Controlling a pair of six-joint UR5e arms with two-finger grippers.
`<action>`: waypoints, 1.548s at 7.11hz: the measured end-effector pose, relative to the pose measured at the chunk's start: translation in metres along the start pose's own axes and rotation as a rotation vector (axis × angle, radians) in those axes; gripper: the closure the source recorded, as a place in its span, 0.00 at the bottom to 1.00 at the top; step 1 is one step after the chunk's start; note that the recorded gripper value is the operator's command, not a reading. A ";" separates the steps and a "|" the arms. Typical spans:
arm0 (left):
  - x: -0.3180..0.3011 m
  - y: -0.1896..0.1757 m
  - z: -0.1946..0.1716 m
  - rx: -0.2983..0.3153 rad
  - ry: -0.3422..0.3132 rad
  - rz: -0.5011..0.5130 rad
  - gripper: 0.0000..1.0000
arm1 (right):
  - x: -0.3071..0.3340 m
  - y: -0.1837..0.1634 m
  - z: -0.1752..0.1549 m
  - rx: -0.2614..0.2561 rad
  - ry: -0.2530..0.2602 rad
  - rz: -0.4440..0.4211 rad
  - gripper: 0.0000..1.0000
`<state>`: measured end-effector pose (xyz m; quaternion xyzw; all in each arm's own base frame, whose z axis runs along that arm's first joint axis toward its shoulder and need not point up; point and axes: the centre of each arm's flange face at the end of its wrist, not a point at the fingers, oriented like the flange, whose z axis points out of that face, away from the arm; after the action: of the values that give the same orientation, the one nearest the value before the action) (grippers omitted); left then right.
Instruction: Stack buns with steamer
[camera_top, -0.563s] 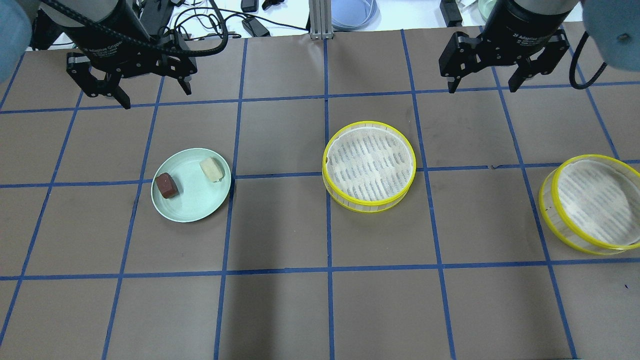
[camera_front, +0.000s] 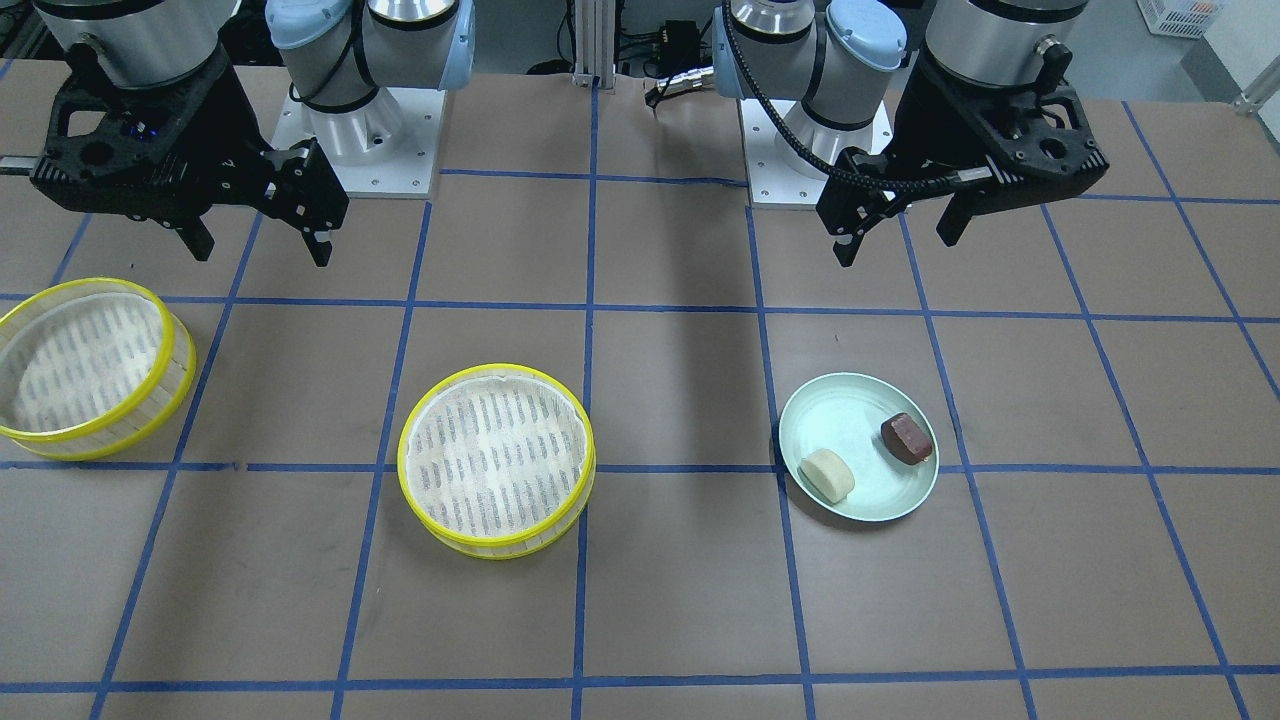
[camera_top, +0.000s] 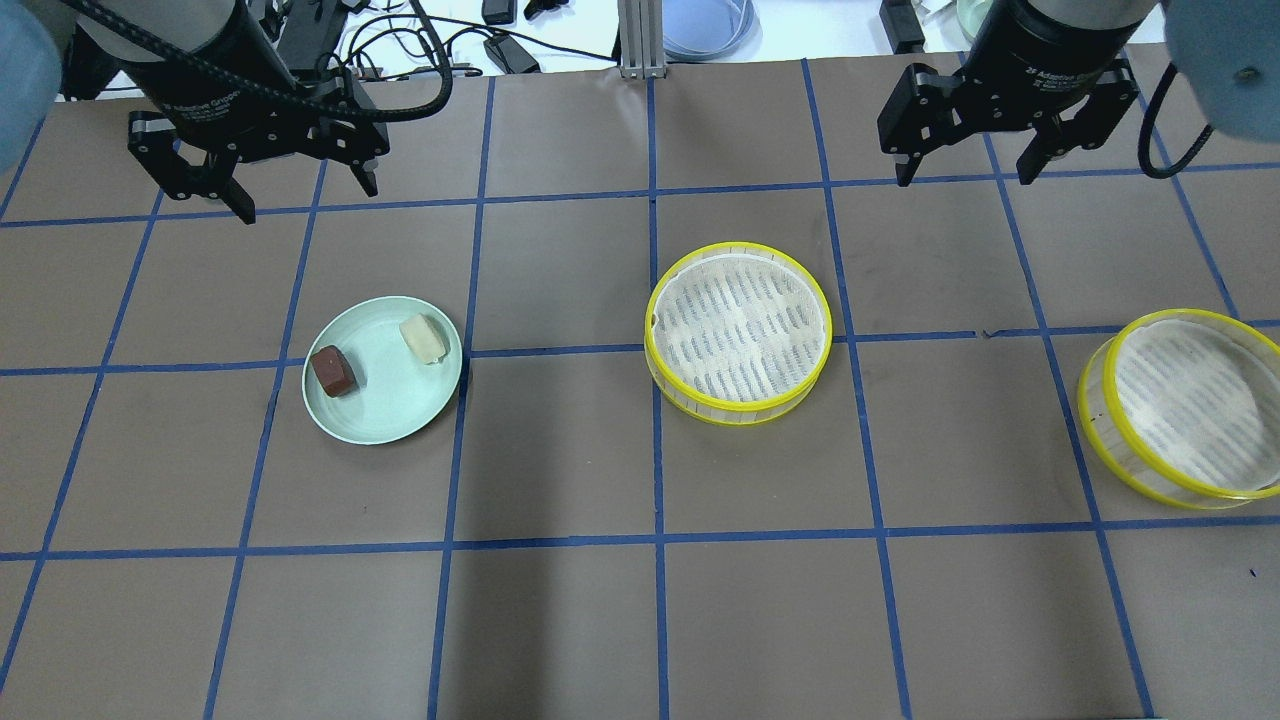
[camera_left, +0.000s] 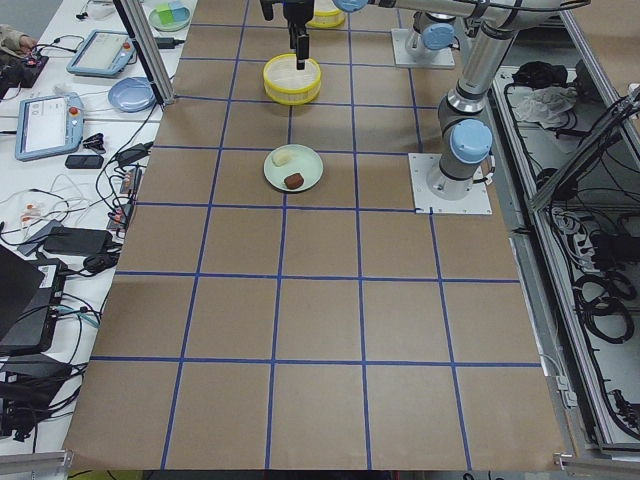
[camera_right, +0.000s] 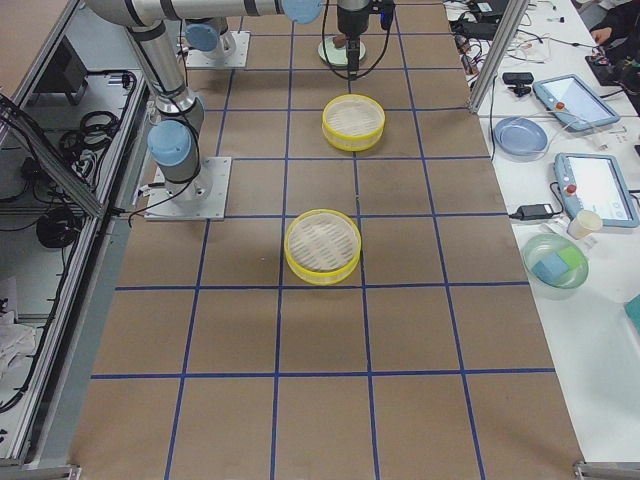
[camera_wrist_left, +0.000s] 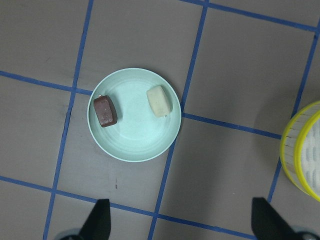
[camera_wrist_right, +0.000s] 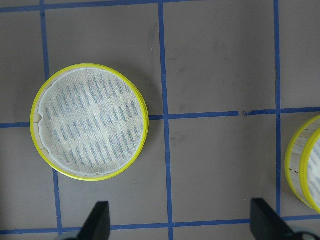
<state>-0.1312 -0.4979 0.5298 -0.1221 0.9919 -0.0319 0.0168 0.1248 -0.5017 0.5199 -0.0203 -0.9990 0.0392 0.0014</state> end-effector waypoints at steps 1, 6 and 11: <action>-0.001 -0.002 0.005 -0.001 -0.001 -0.002 0.00 | 0.000 -0.001 0.001 -0.001 0.003 -0.003 0.00; -0.022 -0.027 0.119 -0.027 -0.007 -0.038 0.00 | 0.063 -0.009 0.011 -0.071 0.079 0.056 0.00; -0.029 -0.079 0.216 -0.035 -0.005 -0.119 0.00 | 0.289 -0.015 0.101 -0.241 0.123 -0.038 0.05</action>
<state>-0.0753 -0.5800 0.3203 -0.1814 0.9832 -0.0153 0.0153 -0.1651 -0.5127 0.4208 -0.0037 -0.9947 -0.0826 0.0610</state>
